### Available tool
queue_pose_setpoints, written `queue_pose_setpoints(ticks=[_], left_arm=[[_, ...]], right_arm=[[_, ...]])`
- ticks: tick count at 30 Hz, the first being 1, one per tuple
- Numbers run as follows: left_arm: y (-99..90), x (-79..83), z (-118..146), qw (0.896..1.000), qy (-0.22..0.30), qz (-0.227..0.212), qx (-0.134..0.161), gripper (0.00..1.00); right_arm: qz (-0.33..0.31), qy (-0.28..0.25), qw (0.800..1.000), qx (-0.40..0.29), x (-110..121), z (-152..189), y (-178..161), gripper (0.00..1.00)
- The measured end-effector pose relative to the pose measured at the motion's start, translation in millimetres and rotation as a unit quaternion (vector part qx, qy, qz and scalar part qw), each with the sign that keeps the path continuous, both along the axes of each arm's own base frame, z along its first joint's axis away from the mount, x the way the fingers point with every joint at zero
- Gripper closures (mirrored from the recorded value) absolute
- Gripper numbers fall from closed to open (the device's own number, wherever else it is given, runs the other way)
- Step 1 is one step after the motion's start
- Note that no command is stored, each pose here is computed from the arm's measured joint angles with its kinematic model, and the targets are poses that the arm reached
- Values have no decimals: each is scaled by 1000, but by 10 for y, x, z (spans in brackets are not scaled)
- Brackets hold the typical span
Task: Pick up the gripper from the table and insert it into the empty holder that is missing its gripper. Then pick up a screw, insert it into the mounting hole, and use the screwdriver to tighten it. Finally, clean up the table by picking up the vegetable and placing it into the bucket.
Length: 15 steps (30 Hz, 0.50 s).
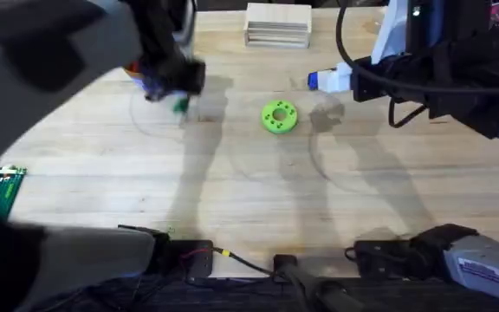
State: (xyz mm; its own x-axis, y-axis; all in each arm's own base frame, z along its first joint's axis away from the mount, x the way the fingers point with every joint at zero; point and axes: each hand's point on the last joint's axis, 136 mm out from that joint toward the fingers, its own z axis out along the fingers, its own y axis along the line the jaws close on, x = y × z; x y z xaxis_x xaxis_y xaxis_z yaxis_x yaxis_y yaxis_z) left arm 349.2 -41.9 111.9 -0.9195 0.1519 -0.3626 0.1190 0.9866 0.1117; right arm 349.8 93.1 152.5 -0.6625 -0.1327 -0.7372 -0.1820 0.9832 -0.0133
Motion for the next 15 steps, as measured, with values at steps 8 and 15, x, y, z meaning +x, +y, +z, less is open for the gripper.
queue_pose_setpoints(ticks=[8,15], left_arm=[[545,483,1049,963,-221,156,7,980],[1057,557,851,930,-223,291,5,981]], right_arm=[[0,0,1000,0,0,0,0,10],[0,0,1000,0,0,-1,0,10]])
